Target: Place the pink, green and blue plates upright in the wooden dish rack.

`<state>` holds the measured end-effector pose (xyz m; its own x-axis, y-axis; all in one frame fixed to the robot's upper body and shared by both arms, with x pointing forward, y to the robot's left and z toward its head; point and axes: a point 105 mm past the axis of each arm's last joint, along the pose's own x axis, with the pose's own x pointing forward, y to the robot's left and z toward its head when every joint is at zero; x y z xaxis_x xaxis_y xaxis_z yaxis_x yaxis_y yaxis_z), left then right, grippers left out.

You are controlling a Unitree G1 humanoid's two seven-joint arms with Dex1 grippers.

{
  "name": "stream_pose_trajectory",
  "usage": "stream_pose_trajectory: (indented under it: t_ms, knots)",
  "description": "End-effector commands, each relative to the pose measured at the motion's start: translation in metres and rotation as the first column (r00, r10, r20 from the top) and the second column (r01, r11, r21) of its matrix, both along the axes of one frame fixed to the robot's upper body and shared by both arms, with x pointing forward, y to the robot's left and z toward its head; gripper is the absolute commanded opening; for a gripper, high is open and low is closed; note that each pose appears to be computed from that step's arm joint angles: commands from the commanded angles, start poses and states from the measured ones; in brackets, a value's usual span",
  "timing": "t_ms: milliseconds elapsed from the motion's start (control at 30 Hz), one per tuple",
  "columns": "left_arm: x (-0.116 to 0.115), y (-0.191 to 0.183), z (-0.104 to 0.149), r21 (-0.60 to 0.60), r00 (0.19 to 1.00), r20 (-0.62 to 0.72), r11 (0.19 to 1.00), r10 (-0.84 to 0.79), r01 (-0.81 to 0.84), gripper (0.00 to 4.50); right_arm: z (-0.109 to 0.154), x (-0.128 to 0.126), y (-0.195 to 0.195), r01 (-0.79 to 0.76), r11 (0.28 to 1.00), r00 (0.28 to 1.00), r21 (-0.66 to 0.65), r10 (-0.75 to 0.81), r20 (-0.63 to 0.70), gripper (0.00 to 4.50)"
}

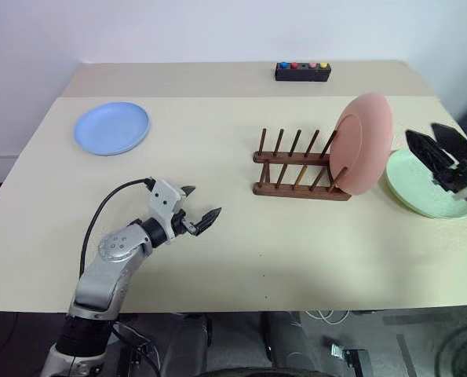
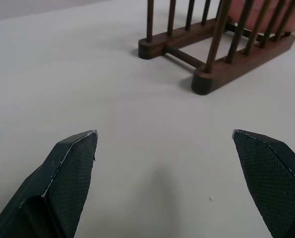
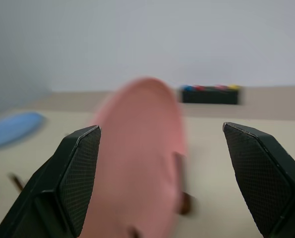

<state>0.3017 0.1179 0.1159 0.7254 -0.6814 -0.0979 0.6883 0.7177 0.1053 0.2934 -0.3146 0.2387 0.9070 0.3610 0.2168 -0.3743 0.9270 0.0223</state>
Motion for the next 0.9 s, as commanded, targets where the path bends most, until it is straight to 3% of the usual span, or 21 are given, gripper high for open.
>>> stream_pose_trajectory:
  t_ms: [33,133,300,367,633,733,900]
  knots:
    - [-0.009,-0.014,0.014,-0.01,0.993,0.048,0.994,-0.107,0.107,4.5,0.005,-0.009,-0.013,0.051,0.987,0.999,-0.152,-0.05,0.011,3.98]
    - [-0.019,-0.027,0.016,-0.009,0.974,0.037,0.974,-0.224,0.225,4.5,-0.03,-0.007,-0.025,0.078,0.93,0.983,-0.36,-0.132,-0.129,3.98]
    - [-0.032,-0.048,0.011,0.026,0.923,0.007,0.922,-0.386,0.385,4.5,-0.087,-0.002,-0.043,0.017,0.771,0.923,-0.636,-0.256,-0.286,3.98]
    - [-0.037,-0.055,0.011,0.035,0.902,0.001,0.902,-0.432,0.431,4.5,-0.099,0.002,-0.047,-0.003,0.732,0.911,-0.681,-0.278,-0.303,3.98]
    - [-0.044,-0.068,0.007,0.042,0.875,-0.002,0.874,-0.484,0.484,4.5,-0.119,0.016,-0.057,0.003,0.686,0.887,-0.728,-0.338,-0.315,3.98]
    - [-0.044,-0.067,0.003,0.039,0.878,-0.004,0.878,-0.478,0.478,4.5,-0.122,0.019,-0.058,0.01,0.671,0.884,-0.741,-0.352,-0.307,3.15]
    - [-0.043,-0.067,0.004,0.031,0.88,-0.005,0.88,-0.474,0.474,4.5,-0.126,0.018,-0.057,0.012,0.659,0.886,-0.752,-0.356,-0.298,0.66]
